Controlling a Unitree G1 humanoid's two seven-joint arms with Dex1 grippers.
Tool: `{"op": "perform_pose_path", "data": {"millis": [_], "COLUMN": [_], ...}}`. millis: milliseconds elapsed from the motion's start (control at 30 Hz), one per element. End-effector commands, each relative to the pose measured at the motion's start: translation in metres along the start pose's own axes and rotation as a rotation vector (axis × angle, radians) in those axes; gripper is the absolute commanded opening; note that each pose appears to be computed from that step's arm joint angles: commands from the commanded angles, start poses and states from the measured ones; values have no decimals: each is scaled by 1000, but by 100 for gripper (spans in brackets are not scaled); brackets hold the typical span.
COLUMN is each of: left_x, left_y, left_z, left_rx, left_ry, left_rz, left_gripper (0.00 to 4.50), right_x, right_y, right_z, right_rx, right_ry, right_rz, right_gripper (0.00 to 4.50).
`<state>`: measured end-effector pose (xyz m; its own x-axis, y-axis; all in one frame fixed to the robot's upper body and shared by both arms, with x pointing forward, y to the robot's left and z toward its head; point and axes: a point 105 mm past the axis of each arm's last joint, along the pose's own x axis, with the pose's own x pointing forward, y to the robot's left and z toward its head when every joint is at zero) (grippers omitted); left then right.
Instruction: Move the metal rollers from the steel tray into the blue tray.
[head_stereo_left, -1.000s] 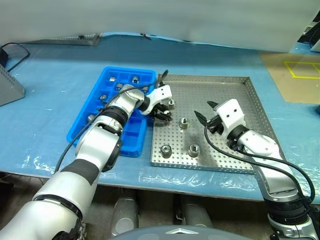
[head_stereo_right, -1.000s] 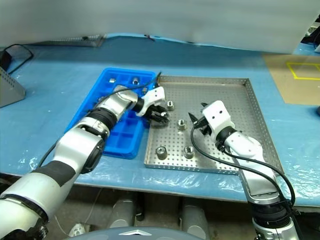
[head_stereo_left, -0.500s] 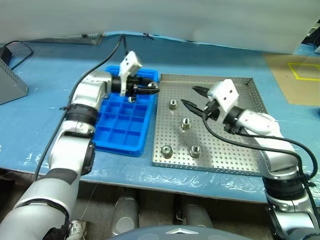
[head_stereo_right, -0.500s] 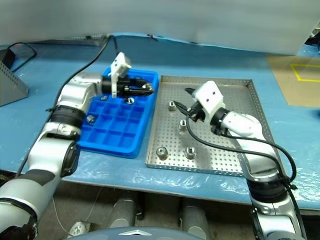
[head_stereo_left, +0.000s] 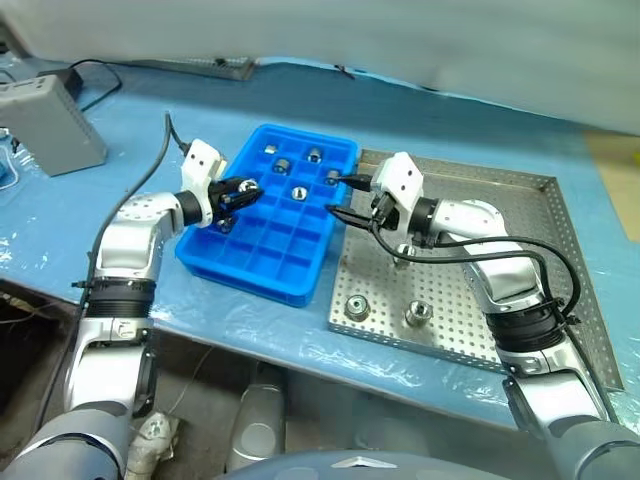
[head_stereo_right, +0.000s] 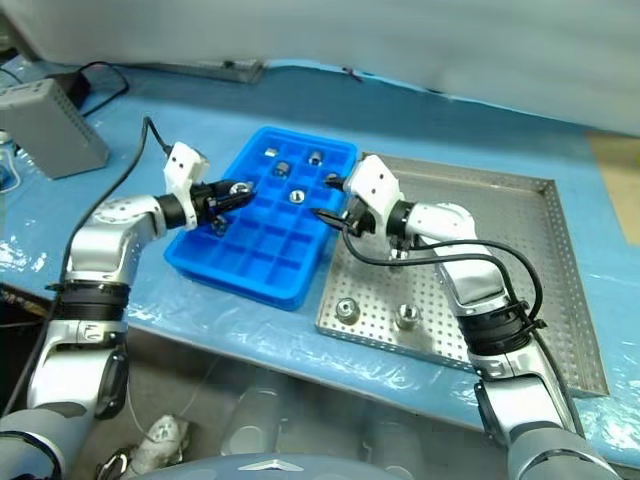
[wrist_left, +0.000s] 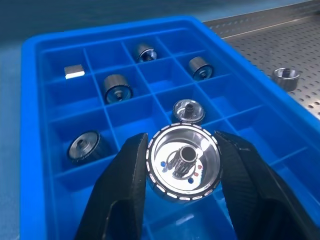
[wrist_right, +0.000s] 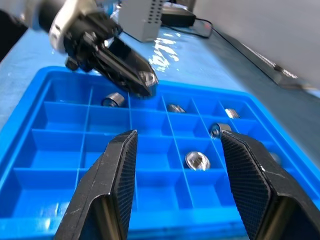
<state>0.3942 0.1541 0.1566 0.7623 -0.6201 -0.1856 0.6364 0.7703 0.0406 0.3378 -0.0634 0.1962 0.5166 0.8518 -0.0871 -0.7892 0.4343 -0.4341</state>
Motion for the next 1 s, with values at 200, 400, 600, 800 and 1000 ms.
{"op": "perform_pose_path", "data": {"millis": [200,400,600,800,1000], "left_x": [32,31,35,39,39], "left_y": [-15,0,2,3,5], "left_z": [8,6,2,-3,4], "left_rx": [5,6,31,58,69], "left_ry": [-45,-24,2,32,32], "left_rz": [39,71,57,48,30], "left_gripper": [182,182,182,212,396], "right_x": [2,-9,-16,-20,-22], "right_y": [9,4,5,1,1], "right_z": [8,4,-2,-4,-5], "right_rx": [-30,-32,-34,-43,-47], "right_ry": [-31,-5,26,38,45], "right_rz": [18,-37,-70,-98,-111], "right_gripper": [272,272,272,272,272]}}
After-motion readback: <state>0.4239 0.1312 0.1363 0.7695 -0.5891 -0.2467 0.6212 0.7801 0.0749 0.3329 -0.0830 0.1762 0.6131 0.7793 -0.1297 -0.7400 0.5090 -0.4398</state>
